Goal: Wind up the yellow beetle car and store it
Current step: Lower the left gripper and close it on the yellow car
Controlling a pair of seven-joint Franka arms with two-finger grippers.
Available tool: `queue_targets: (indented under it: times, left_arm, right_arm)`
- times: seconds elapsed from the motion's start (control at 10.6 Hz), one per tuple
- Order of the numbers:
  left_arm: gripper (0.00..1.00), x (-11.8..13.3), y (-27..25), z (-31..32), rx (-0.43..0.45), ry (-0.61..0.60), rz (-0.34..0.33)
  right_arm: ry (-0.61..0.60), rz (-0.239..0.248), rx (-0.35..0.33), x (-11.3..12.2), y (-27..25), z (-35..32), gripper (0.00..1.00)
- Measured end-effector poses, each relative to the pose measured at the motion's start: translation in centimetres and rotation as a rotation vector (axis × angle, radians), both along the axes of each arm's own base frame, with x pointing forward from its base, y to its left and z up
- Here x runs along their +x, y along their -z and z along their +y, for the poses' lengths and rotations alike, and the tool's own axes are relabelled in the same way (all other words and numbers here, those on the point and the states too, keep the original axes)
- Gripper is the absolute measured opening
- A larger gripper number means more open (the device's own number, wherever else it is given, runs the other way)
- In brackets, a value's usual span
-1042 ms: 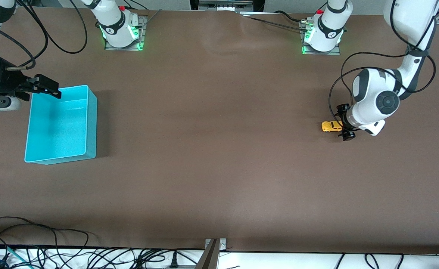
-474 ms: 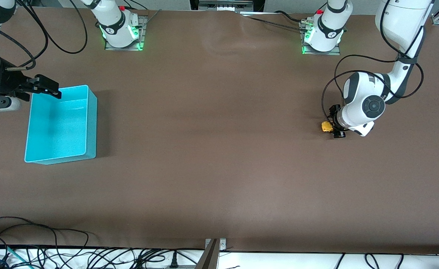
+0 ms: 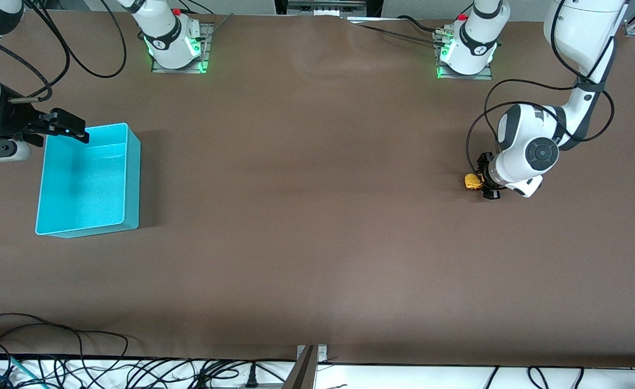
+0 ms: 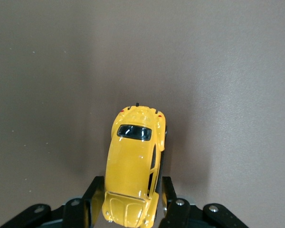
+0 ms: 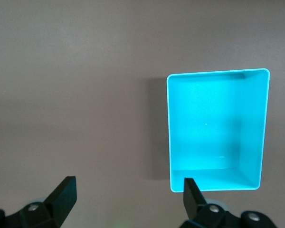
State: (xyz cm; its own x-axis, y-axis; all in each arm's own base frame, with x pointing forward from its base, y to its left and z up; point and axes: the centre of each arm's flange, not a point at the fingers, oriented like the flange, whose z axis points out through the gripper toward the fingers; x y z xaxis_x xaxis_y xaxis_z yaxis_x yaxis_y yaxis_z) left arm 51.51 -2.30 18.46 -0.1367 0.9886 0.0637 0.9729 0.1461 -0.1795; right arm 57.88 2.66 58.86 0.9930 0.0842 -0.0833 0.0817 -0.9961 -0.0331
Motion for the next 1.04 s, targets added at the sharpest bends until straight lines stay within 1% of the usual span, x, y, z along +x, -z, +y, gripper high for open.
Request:
queue_targets:
  times: [0.09, 0.38, 0.47, 0.57, 0.85, 1.04]
  left_arm:
    - [0.65, 0.1, -0.1, 0.0, 0.000, -0.001, -0.002]
    - [0.64, 0.1, -0.1, 0.2, 0.001, -0.003, -0.001]
    - [0.51, 0.1, -0.1, 0.2, 0.001, -0.004, 0.000]
    - [0.43, 0.1, -0.4, 0.2, 0.001, -0.004, -0.001]
    - [0.43, 0.3, -0.6, 0.2, 0.001, -0.003, -0.006]
    - [0.43, 1.1, -1.5, -0.8, -0.005, 0.012, -0.030]
  right_arm:
    - [0.000, 0.000, 0.000, 0.0, 0.0, 0.0, 1.00]
    - [0.000, 0.000, 0.000, 0.0, 0.0, 0.0, 1.00]
    - [0.000, 0.000, 0.000, 0.0, 0.0, 0.0, 1.00]
    - [0.000, 0.000, 0.000, 0.0, 0.0, 0.0, 1.00]
    - [0.000, -0.001, 0.000, 0.0, 0.0, 0.0, 1.00]
    - [0.000, -0.002, 0.000, 0.0, 0.0, 0.0, 1.00]
